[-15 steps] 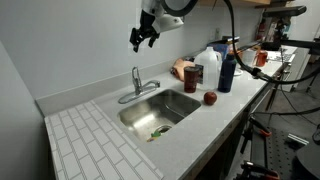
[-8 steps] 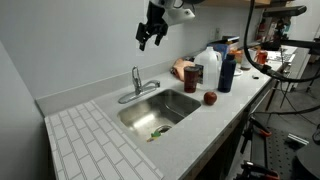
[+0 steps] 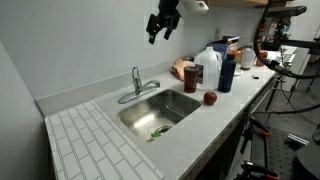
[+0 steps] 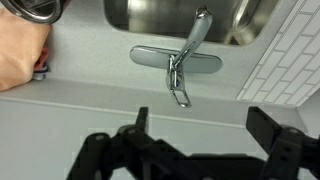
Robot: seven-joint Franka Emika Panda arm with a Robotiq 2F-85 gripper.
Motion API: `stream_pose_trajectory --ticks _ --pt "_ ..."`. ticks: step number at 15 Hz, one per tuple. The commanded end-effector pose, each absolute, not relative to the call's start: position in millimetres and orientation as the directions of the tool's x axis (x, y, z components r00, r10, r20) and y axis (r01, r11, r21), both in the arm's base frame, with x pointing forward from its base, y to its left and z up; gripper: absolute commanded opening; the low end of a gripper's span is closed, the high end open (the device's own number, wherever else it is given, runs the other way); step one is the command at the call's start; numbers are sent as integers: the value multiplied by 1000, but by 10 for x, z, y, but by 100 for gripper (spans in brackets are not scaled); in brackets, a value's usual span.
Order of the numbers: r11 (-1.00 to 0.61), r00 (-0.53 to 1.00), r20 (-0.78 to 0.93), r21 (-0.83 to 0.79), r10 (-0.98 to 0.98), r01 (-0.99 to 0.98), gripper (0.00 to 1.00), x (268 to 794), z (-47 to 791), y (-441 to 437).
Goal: Push the faucet hand up
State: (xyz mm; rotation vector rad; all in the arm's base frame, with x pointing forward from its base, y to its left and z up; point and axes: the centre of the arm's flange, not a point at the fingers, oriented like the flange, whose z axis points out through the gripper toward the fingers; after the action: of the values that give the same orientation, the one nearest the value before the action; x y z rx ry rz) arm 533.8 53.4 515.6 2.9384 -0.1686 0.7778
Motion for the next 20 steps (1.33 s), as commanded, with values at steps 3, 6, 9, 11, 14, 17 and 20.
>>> stream_pose_trajectory --ticks 3,6,9,11,14,17,20 --pt "-988 862 499 65 -90 -140 100 5244 5177 472" --pt "-988 863 497 68 -89 -141 100 5234 5162 472" --pt "-988 865 495 69 -87 -139 100 5239 5145 484" --pt "-988 865 495 69 -87 -139 100 5240 5145 483" --pt "-988 865 495 69 -87 -139 100 5240 5145 481" --pt "-988 865 495 69 -87 -139 100 5240 5145 481" --pt "-988 865 495 69 -87 -139 100 5240 5145 481"
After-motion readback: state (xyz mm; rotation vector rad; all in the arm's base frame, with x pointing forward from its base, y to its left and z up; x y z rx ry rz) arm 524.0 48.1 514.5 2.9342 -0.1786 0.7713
